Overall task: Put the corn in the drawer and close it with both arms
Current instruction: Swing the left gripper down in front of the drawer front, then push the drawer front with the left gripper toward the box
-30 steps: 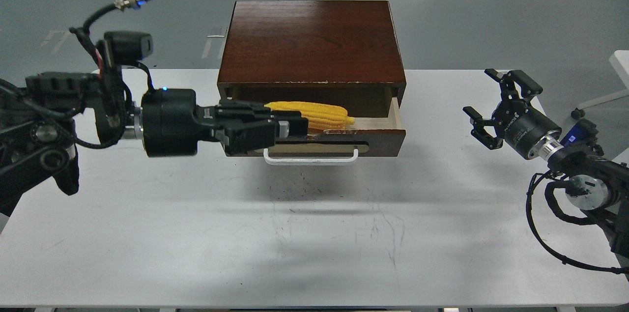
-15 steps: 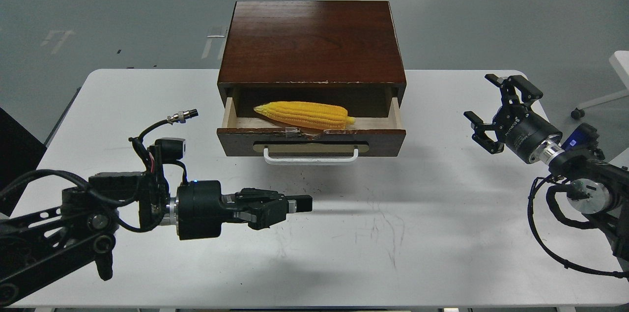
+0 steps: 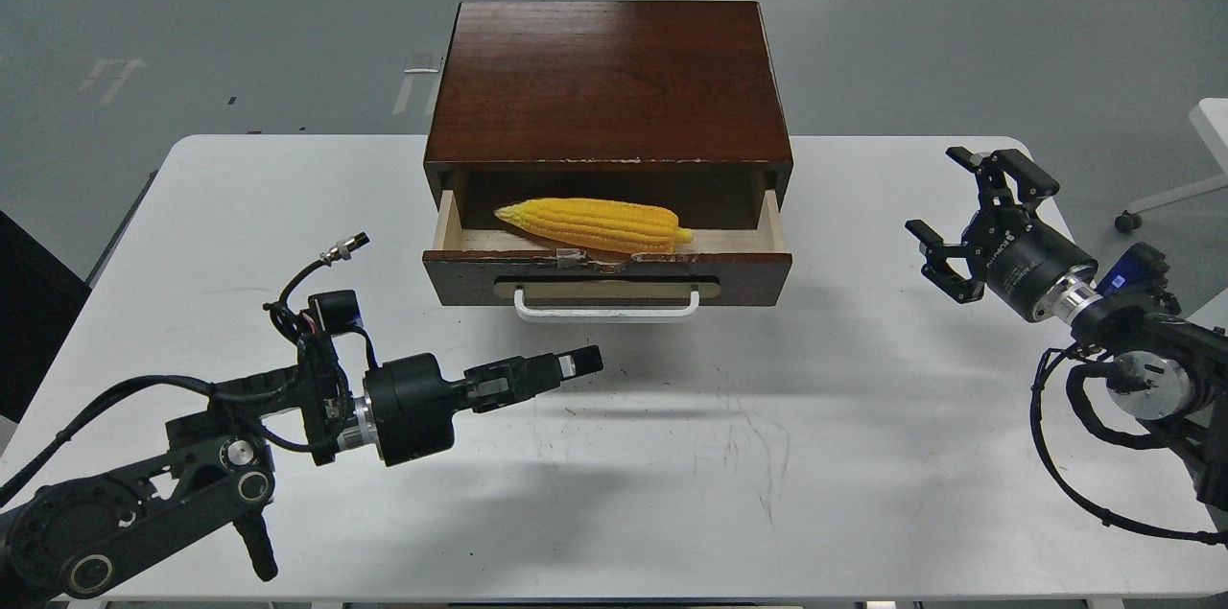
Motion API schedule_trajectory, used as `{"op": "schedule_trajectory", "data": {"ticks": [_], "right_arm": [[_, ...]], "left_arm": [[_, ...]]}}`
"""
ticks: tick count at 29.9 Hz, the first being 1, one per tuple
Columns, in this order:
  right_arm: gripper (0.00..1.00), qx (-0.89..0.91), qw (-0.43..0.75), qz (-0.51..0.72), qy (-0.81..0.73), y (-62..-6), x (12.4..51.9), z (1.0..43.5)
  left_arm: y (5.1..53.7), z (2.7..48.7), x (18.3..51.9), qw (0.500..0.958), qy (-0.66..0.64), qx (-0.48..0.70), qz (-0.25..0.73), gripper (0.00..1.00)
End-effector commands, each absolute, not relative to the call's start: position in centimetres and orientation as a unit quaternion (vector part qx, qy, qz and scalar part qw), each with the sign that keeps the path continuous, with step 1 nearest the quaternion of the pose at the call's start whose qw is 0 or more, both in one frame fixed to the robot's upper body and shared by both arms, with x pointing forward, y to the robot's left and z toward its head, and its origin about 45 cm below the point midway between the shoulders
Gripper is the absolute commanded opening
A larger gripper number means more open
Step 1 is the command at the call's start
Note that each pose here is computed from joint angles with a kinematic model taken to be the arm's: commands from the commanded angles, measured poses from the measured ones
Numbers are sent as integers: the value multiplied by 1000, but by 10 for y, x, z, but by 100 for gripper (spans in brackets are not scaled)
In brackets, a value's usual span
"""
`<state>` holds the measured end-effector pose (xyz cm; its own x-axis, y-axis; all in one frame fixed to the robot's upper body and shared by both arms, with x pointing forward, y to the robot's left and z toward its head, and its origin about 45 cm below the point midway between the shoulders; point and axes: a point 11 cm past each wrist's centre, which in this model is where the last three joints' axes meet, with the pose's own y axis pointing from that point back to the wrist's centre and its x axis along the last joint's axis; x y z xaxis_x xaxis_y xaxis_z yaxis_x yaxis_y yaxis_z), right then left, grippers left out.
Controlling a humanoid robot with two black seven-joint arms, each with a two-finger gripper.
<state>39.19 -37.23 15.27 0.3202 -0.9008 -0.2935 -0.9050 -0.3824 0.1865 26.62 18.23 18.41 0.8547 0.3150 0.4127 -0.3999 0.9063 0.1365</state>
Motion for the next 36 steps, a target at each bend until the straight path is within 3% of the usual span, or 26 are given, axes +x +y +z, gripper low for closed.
{"op": "schedule_trajectory", "data": {"ticks": [1, 25, 36], "right_arm": [[96, -812, 5, 180, 556, -372, 390, 150], [96, -808, 8, 183, 560, -375, 387, 147], [96, -806, 6, 184, 562, -378, 385, 146]], "left_arm": [[184, 181, 270, 956, -188, 112, 195, 0], [185, 163, 289, 952, -173, 130, 217, 0], [196, 173, 322, 943, -175, 137, 249, 0]]}}
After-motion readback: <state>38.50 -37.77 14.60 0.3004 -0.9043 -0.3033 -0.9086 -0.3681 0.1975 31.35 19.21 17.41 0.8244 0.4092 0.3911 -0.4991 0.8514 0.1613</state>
